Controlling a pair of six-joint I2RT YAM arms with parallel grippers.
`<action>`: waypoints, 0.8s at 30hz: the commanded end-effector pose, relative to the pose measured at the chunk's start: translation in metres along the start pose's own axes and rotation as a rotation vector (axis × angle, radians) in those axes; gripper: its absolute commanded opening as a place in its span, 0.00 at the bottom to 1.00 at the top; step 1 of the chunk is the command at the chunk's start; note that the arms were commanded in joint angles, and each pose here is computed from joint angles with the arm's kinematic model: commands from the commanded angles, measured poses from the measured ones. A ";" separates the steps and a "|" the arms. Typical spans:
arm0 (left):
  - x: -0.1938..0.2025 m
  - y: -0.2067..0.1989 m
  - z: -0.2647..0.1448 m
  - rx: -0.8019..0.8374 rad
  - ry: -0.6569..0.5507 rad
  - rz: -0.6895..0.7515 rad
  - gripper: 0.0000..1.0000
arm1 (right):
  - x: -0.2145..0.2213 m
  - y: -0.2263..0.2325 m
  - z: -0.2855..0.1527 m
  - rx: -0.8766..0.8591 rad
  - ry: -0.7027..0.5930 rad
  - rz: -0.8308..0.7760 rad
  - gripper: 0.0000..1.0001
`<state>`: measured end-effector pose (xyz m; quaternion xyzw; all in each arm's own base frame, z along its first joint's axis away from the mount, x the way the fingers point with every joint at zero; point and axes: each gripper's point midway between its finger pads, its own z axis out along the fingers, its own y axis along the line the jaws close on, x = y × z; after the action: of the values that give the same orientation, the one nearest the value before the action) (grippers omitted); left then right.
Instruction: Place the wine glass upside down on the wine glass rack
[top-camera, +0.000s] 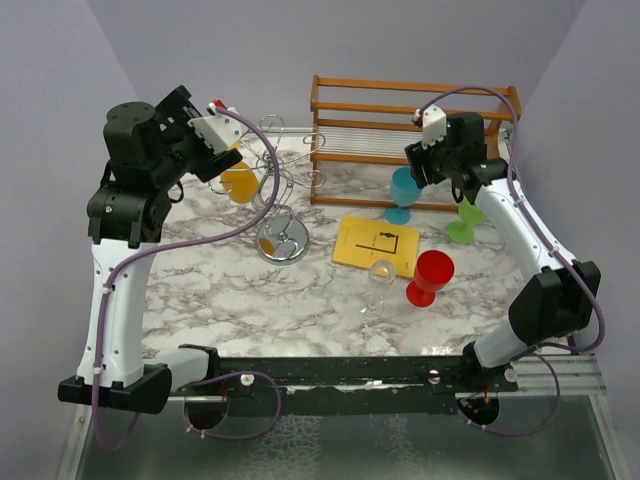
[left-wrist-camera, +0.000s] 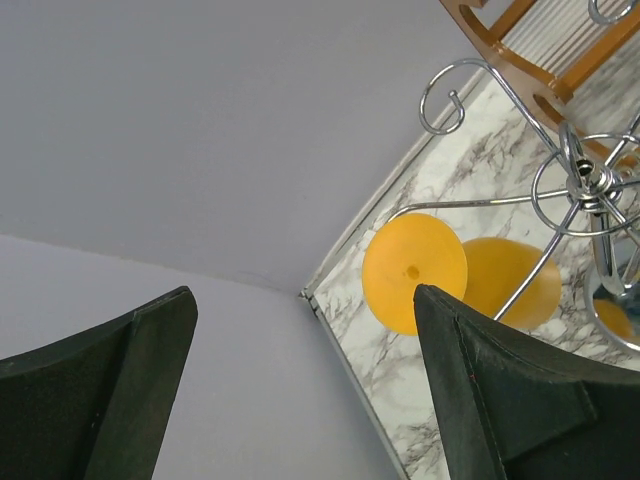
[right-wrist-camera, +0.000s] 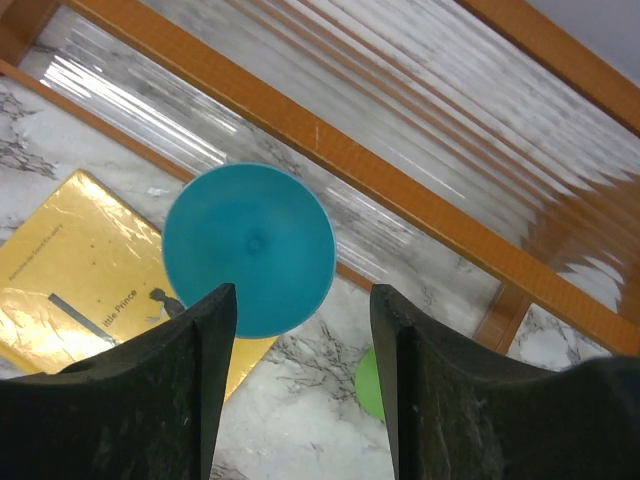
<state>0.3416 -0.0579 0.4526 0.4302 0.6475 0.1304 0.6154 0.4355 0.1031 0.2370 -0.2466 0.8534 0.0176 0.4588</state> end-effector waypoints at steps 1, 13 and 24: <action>-0.010 0.014 -0.002 -0.079 -0.021 -0.129 0.93 | 0.011 -0.003 0.007 -0.015 0.059 0.042 0.52; -0.013 0.022 0.011 -0.047 0.006 -0.144 0.97 | 0.028 -0.006 0.038 -0.044 0.130 0.048 0.35; -0.022 0.026 0.033 -0.010 -0.012 -0.199 0.99 | 0.035 -0.006 0.048 -0.077 0.141 0.051 0.18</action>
<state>0.3811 -0.0643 0.4699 0.3738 0.6830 0.0898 0.6210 0.4534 0.0924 0.1764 -0.2341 0.8944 0.0291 0.3799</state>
